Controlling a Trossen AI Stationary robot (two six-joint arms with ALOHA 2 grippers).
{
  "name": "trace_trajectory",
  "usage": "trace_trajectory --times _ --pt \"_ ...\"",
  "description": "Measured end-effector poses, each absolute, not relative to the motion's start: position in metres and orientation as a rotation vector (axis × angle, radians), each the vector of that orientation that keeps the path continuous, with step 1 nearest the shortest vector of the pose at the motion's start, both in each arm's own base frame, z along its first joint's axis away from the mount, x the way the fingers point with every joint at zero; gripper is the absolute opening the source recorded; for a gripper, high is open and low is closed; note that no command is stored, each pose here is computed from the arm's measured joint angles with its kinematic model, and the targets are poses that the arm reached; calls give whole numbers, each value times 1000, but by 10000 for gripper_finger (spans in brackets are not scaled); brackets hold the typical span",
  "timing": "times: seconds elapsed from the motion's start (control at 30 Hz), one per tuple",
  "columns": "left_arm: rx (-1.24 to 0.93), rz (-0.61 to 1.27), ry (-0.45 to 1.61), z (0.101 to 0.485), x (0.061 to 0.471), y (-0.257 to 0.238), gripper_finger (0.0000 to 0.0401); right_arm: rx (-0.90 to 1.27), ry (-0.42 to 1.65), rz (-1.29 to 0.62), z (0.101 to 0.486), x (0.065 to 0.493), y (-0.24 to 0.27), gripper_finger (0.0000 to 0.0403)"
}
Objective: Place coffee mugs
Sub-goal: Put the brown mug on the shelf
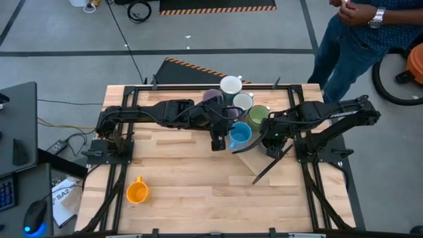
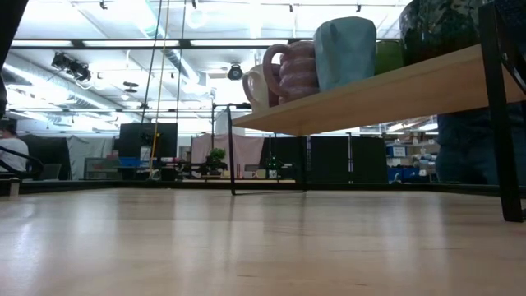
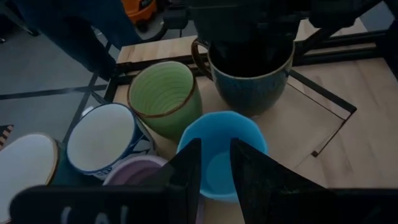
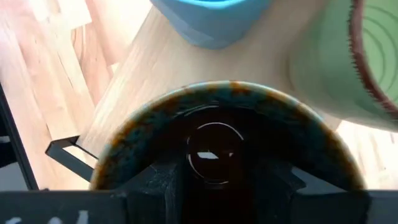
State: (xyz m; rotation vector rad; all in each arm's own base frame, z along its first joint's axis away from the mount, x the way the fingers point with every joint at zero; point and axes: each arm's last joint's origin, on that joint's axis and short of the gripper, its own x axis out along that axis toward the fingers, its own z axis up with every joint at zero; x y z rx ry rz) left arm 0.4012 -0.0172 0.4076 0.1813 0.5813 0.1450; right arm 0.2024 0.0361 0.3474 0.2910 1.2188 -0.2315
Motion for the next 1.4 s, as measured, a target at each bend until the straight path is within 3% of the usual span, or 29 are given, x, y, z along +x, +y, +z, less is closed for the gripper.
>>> trace_trajectory --times 0.97,1.4 --pt "176 135 578 408 401 -22 91 260 1311 -439 336 190 33 156" --pt "169 136 578 408 401 -22 91 216 1302 -381 338 190 33 156"
